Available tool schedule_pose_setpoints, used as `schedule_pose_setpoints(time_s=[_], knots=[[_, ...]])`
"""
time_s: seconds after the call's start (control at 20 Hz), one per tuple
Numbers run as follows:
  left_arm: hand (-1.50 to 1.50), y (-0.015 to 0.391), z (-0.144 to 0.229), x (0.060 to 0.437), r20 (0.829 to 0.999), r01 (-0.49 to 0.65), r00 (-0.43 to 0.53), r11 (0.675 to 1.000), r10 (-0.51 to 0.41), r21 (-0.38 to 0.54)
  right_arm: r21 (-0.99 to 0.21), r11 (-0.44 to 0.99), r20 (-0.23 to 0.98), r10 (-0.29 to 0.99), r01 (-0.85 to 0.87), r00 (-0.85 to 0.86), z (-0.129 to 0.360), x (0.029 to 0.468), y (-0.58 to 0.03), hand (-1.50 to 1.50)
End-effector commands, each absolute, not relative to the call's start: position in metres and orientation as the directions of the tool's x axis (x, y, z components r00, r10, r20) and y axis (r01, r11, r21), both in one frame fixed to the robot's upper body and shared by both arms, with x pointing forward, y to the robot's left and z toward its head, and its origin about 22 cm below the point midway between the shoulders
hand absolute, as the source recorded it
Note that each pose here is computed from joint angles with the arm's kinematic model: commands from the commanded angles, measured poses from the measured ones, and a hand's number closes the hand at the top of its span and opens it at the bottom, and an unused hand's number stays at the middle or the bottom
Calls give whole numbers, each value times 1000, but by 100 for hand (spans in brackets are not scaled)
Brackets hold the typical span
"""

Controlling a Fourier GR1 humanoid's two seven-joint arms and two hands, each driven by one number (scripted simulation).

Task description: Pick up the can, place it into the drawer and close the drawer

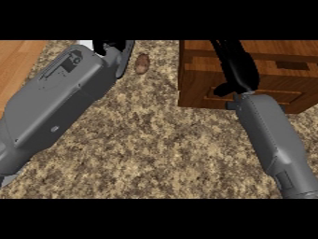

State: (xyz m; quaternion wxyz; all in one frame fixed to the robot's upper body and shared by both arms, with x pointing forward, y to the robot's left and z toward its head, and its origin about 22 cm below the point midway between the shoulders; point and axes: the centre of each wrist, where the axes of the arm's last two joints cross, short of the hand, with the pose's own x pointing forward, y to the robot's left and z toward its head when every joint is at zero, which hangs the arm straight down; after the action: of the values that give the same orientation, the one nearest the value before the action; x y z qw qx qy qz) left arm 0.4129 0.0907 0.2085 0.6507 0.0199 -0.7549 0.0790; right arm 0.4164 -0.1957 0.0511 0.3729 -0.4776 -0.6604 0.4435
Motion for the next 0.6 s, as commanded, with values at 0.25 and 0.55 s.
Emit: schedule_pose_setpoints(time_s=[0.25, 0.55], knots=[[-150, 103, 194, 400, 987, -135, -146, 987, 72, -92, -924, 150, 81, 976, 353, -203, 44, 434, -195, -150], [-150, 121, 210, 397, 986, -100, -158, 993, 50, -67, -907, 128, 62, 983, 401, -173, 72, 452, -206, -150]])
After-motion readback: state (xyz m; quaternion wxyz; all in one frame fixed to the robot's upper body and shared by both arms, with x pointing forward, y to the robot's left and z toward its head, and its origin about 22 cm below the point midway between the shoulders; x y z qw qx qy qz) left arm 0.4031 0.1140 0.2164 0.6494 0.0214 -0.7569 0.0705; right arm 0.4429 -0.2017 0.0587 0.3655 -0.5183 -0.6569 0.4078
